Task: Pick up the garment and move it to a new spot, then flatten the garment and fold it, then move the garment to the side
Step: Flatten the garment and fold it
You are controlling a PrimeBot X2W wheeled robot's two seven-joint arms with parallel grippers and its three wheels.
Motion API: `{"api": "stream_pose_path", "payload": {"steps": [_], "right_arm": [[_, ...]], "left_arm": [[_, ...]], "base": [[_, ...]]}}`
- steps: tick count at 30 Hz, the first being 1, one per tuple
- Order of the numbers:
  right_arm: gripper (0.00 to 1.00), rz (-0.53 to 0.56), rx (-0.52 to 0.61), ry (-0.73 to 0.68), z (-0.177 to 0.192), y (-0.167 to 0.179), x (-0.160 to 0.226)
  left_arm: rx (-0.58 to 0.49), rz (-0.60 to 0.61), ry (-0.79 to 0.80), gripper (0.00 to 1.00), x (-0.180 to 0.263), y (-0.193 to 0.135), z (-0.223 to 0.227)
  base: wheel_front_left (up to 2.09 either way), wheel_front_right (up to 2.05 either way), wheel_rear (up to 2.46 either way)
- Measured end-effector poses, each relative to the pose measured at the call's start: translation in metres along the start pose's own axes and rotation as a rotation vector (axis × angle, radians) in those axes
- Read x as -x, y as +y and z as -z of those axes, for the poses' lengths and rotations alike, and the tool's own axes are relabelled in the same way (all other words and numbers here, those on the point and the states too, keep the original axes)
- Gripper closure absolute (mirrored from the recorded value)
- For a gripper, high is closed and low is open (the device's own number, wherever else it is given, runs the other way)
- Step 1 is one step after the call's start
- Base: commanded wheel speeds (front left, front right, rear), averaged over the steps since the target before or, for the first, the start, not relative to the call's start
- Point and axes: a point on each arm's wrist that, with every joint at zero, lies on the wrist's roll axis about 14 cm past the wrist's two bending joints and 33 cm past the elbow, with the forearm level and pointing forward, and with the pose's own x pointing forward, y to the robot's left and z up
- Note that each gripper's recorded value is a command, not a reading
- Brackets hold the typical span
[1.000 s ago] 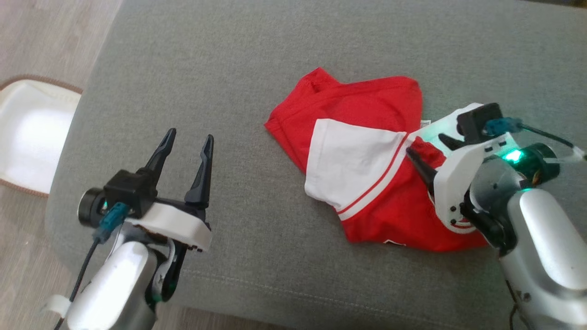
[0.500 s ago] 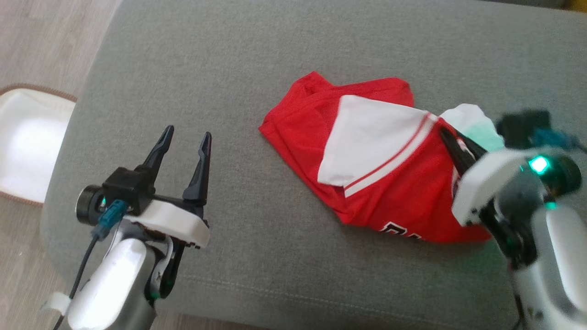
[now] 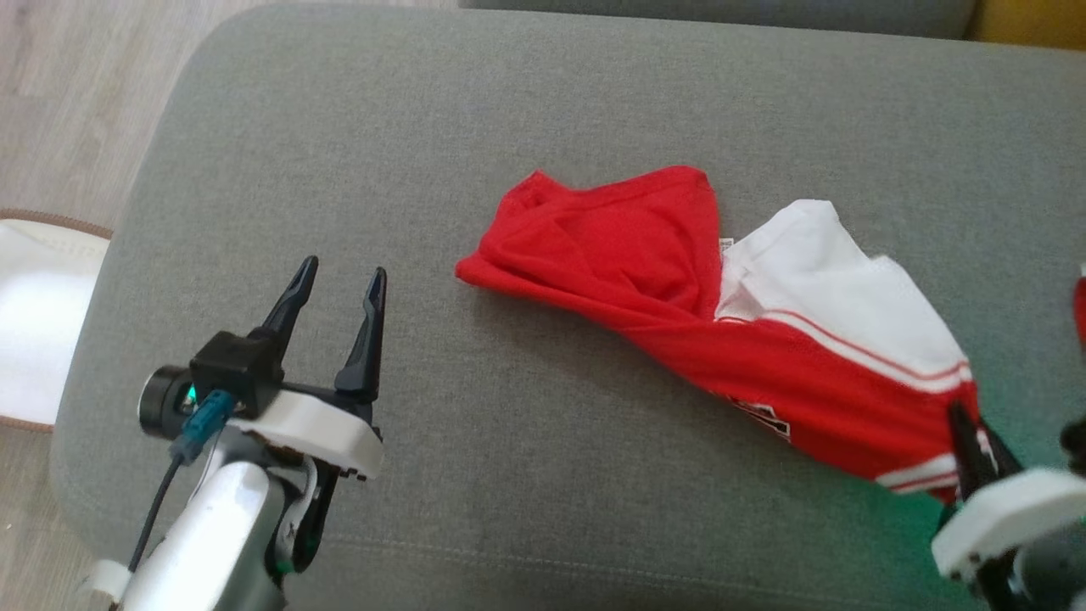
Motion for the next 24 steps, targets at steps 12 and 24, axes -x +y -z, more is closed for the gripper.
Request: {"api": "stream_pose_path", "payload": {"steps": [12,24], "right_arm": [[0.00,0.026,-0.020,-0.234,-0.012,-0.009,0.026],[0.00,-0.090,0.134,-0.501,-0.076,0.042,0.051]], "left_arm": [[-0.006,-0.015,0.007,0.00,0.014,0.000,0.001],[-0.004,-0.040,0.012,0.00,0.036,0.002,-0.001]], "base": [[0.00,0.00,0.00],[0.00,0.00,0.00]]}}
